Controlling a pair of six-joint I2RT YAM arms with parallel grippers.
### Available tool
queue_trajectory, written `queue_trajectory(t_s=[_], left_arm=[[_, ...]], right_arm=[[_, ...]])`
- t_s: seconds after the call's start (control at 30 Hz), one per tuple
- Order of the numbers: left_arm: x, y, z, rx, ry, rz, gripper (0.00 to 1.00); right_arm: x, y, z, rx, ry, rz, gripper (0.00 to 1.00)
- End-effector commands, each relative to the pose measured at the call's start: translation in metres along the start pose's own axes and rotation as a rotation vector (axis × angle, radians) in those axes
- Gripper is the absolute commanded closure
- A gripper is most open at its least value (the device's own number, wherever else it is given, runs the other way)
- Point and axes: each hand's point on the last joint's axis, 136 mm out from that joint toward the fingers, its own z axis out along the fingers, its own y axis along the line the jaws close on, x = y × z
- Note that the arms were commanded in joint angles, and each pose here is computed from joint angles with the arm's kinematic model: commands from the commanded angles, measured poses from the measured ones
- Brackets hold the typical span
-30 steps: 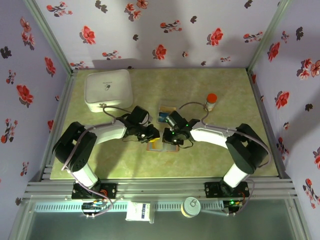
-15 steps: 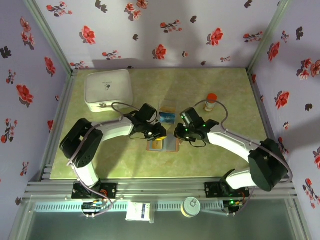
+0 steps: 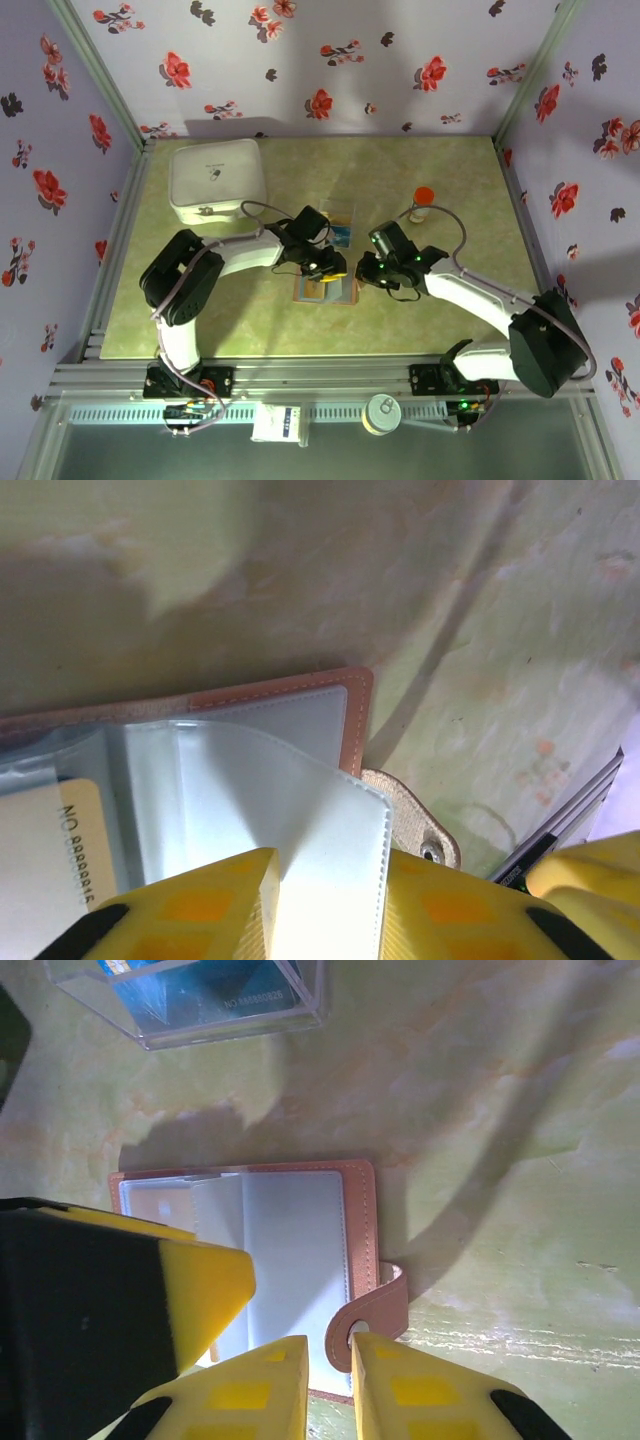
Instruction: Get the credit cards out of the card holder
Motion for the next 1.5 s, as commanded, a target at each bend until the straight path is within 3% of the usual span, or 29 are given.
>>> queue_trajectory(t_s=[0.0,0.37,0.7,1.3,1.47], left_arm=[[0.003,-0.002,0.002,-0.015,0.025,0.010,0.66],[-0.001,-0.007,-0.002,-0.012,0.019,0.032,0.59],[-0.005,0.002,-0.017,-0.004,-0.014,0.021,0.59],[0.000,0.070,-0.056,-0.017,-0.098,-0.084,0.62],[0.002,0.082,-0.056,-0.024,-0.093,-0.098,0.70]], right_arm=[[-0.001,-0.010,-0.005,0.027,-0.018,0.000,0.79],[-0.003,-0.005,-0.006,0.006,-0.025,0.016,0.76],[-0.004,0.006,0.002,-0.023,0.001,0.030,0.76],[0.013,0.059,0.044,-0.029,0.107,-0.049,0.74],[0.020,0.071,0.058,-0.030,0.136,-0.060,0.73]])
